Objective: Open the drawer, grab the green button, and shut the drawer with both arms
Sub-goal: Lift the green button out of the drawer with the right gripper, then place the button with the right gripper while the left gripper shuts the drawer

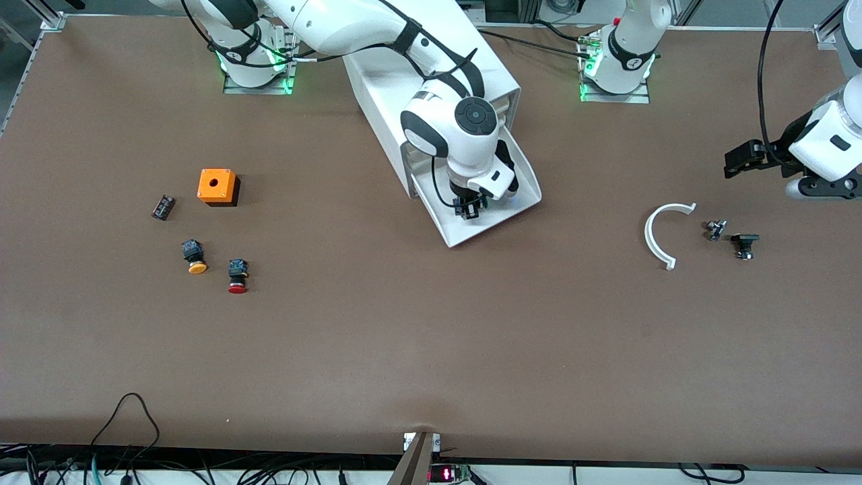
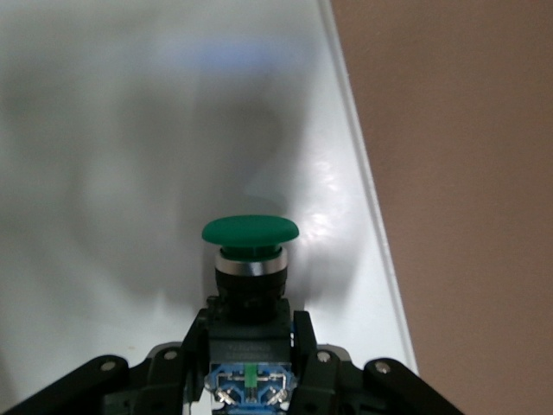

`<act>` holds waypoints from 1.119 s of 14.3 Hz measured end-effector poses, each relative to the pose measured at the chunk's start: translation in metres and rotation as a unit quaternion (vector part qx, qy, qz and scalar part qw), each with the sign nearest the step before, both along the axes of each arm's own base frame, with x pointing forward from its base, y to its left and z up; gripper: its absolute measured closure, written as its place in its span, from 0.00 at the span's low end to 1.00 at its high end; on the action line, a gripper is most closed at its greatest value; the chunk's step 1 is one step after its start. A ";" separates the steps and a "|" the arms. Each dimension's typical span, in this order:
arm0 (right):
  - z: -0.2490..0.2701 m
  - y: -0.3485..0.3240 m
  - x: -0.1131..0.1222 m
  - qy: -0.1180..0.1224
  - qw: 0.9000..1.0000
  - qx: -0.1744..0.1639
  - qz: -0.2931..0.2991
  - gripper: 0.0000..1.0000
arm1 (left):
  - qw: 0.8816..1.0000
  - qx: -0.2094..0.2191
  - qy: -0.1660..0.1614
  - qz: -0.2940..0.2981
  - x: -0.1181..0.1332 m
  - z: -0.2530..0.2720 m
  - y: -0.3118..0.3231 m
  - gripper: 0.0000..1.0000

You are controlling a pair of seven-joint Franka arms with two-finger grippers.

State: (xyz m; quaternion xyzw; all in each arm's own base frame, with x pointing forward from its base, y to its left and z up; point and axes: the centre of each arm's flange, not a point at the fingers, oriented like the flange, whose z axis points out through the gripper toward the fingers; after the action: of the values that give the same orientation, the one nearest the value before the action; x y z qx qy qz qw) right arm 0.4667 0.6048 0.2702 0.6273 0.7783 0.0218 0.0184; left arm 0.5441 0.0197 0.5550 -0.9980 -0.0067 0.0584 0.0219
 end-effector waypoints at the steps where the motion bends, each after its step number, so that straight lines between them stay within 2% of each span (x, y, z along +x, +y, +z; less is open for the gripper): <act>1: 0.012 0.000 0.003 -0.006 1.000 0.006 -0.002 0.59 | 1.000 0.000 0.000 0.000 0.000 0.000 0.000 0.00; 3: 0.044 -0.006 0.014 -0.020 0.999 0.021 -0.022 0.59 | 1.000 -0.001 0.000 0.001 0.000 0.000 0.001 0.00; 6: 0.098 -0.037 0.053 -0.036 0.993 0.045 -0.104 0.59 | 1.000 -0.002 -0.010 0.000 0.004 -0.002 0.000 0.00; 8: 0.126 -0.072 0.085 -0.040 0.980 0.065 -0.182 0.59 | 1.000 -0.013 -0.024 0.000 0.017 -0.017 -0.002 0.00; 10: 0.136 -0.114 0.119 -0.026 0.960 0.084 -0.267 0.59 | 0.998 -0.046 -0.034 0.007 0.035 -0.052 -0.012 0.00; 12: 0.130 -0.163 0.150 -0.020 0.931 0.079 -0.355 0.59 | 0.995 -0.083 -0.048 0.028 0.053 -0.107 -0.030 0.00; 13: 0.114 -0.206 0.167 -0.021 0.902 0.057 -0.427 0.59 | 0.992 -0.103 -0.056 0.045 0.061 -0.158 -0.058 0.00; 14: 0.101 -0.228 0.173 -0.020 0.884 0.043 -0.466 0.59 | 0.991 -0.109 -0.059 0.055 0.062 -0.183 -0.078 0.00; 16: 0.061 -0.282 0.184 -0.021 0.826 0.019 -0.563 0.59 | 0.987 -0.116 -0.063 0.086 0.060 -0.232 -0.134 0.00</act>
State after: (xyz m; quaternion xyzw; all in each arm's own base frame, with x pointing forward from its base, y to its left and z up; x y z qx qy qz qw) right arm 0.6507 0.3231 0.3315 0.9561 0.2892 0.0360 0.0322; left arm 0.6045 -0.1140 0.3227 -0.9912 -0.0872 -0.0030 -0.1000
